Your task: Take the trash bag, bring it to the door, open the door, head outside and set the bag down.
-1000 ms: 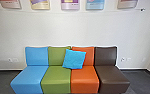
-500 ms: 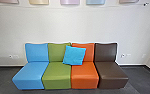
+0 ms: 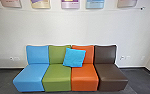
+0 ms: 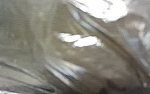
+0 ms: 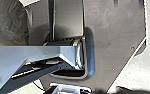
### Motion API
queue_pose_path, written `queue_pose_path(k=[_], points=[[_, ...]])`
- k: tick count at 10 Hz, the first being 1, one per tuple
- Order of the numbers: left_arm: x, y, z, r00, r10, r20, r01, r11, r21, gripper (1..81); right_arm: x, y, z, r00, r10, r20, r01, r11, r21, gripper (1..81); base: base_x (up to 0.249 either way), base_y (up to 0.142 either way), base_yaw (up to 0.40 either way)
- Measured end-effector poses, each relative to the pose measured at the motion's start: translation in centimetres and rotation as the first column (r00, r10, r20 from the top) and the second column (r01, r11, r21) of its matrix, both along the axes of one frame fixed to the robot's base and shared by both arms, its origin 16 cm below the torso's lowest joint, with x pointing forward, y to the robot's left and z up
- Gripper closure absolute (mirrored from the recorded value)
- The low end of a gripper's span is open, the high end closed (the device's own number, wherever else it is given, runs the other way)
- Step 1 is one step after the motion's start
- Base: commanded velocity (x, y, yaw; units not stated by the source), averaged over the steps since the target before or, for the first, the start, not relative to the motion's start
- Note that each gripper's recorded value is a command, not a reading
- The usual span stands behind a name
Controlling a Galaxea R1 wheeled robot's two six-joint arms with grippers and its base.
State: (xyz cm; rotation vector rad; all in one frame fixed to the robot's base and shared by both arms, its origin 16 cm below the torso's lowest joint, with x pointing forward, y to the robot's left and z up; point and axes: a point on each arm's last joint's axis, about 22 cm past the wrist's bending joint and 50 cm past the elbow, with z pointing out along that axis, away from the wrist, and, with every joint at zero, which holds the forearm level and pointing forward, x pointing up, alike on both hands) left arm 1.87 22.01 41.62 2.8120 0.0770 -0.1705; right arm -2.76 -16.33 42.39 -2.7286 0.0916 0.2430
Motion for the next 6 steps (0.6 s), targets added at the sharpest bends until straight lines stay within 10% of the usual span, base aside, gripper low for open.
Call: queue_pose_path(k=[6], points=[[1.24,0.62,0.07,0.9986,0.004,0.052,-0.005,0.9999,0.016,81.1,1.05,-0.04,-0.01,0.9992,0.001,0.041,-0.001,1.0,-0.003,1.0,0.0,0.0,0.0]])
